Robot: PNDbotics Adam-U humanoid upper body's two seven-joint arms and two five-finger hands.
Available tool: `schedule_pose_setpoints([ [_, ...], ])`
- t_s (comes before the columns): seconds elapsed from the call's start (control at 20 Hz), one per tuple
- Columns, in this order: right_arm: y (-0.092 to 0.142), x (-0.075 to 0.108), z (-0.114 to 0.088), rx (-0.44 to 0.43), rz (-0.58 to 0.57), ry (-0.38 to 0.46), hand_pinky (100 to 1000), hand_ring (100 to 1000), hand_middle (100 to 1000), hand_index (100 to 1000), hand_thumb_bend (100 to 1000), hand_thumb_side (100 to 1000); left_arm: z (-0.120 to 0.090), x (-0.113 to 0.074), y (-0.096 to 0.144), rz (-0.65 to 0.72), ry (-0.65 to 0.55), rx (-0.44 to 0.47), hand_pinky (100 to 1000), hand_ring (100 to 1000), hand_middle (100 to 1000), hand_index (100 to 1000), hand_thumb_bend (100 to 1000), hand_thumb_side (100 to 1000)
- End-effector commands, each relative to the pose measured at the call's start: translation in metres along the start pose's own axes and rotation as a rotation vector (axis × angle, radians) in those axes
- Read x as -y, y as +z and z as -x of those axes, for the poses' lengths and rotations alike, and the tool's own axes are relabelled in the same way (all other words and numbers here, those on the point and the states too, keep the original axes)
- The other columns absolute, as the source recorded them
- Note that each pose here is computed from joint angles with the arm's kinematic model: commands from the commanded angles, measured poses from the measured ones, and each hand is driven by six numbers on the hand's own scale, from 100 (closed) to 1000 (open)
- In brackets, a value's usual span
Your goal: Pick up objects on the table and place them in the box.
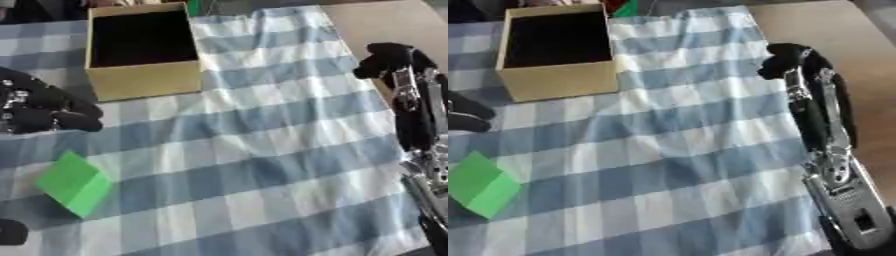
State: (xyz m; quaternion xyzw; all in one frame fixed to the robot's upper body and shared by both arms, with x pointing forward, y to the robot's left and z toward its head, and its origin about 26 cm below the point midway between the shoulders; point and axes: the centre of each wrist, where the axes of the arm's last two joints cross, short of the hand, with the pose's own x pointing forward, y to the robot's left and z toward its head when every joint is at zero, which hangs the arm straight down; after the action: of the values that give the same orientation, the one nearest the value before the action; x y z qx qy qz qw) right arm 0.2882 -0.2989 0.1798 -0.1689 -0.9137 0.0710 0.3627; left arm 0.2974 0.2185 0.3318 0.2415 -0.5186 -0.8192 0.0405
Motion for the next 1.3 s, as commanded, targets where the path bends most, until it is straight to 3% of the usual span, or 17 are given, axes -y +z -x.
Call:
schedule_pose_setpoints([
  [0.05,-0.003,0.001,-0.006,0.027,-0.009,0.005,622,586,545,724,100,826,0.001,-0.002,-0.003,0.157,-0.115,0.088,831,895,920,1000,684,504],
  [0.65,-0.004,0.000,-0.006,0.024,-0.013,-0.002,624,588,544,725,100,826,0.015,0.029,-0.008,0.300,-0.145,0.072,834,895,932,1000,637,447],
  [1.1,-0.005,-0.001,-0.006,0.026,-0.019,-0.008,625,589,544,726,100,827,0.014,0.040,-0.005,0.380,-0.202,0.079,838,907,952,1000,464,355],
  [1.3,-0.005,-0.002,-0.007,0.026,-0.017,-0.012,626,589,543,726,100,826,0.015,0.045,-0.005,0.395,-0.192,0.083,840,905,947,1000,455,356],
])
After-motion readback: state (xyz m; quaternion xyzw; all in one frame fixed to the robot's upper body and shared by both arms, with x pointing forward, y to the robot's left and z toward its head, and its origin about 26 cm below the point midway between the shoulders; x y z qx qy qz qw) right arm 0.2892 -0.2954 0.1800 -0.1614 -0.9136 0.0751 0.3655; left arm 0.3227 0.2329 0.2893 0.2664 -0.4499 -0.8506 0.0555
